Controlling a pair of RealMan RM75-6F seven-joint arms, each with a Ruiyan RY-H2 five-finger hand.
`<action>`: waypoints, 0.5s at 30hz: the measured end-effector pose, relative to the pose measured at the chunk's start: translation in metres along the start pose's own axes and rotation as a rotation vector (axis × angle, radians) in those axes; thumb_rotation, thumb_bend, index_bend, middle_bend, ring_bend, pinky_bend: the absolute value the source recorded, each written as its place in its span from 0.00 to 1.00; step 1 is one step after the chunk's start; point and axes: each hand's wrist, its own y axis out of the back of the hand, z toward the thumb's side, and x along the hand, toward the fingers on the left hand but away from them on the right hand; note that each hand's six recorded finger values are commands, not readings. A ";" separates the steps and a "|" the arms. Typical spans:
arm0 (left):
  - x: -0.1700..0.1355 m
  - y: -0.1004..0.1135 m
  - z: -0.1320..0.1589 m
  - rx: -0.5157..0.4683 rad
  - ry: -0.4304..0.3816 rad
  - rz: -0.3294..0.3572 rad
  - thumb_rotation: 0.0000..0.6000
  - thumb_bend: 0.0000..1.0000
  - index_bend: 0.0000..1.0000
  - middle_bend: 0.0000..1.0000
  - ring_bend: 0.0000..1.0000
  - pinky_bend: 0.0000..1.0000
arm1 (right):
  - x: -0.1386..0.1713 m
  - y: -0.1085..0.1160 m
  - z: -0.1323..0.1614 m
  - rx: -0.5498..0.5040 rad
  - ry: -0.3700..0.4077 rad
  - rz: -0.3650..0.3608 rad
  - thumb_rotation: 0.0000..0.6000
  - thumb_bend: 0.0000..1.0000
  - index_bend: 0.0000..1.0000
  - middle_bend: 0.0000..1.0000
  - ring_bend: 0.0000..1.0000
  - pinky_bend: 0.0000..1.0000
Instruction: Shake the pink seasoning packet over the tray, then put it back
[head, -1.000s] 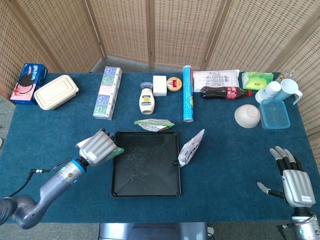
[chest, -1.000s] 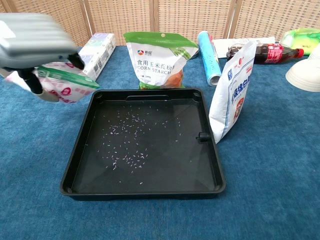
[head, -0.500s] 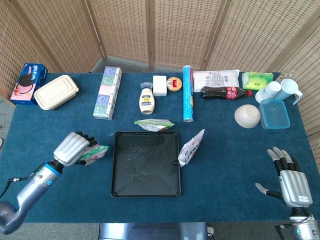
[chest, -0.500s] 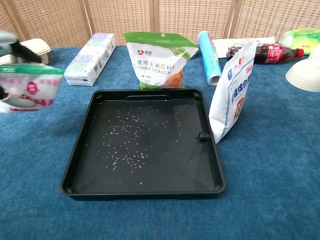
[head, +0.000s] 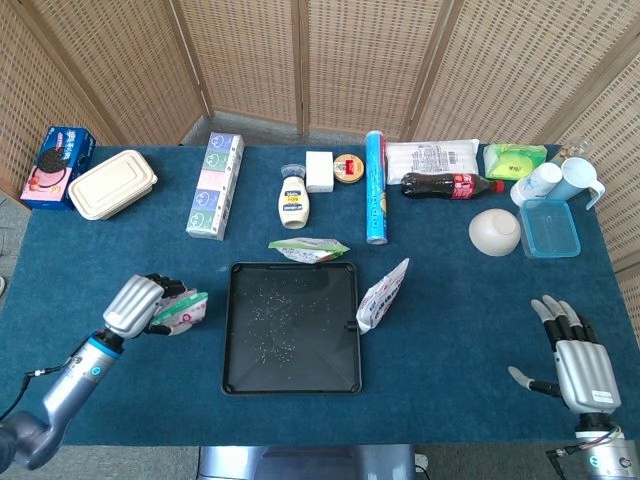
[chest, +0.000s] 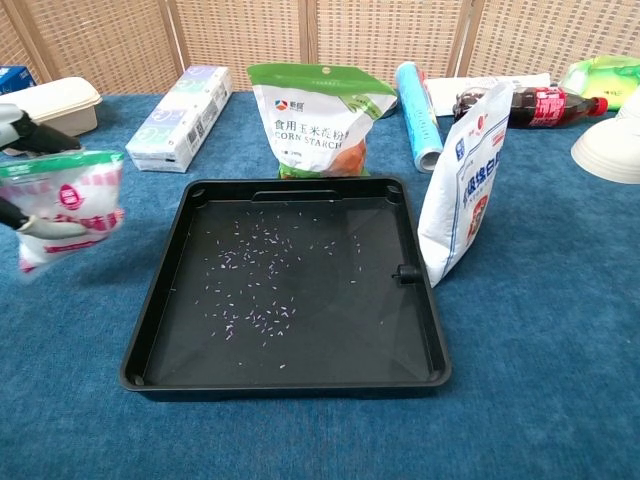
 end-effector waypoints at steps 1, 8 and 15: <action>0.002 -0.001 0.002 -0.007 -0.005 0.005 1.00 0.54 1.00 0.68 0.61 0.54 | 0.000 0.000 0.000 0.001 0.000 0.000 0.77 0.00 0.00 0.00 0.05 0.09; 0.015 -0.008 0.007 -0.003 -0.012 -0.004 1.00 0.50 1.00 0.68 0.60 0.54 | 0.000 -0.001 -0.001 0.003 -0.002 0.006 0.77 0.00 0.00 0.00 0.05 0.09; 0.030 -0.016 0.008 0.018 -0.016 -0.036 1.00 0.45 0.74 0.43 0.36 0.42 | -0.001 -0.002 -0.002 0.005 -0.006 0.010 0.77 0.00 0.00 0.00 0.05 0.09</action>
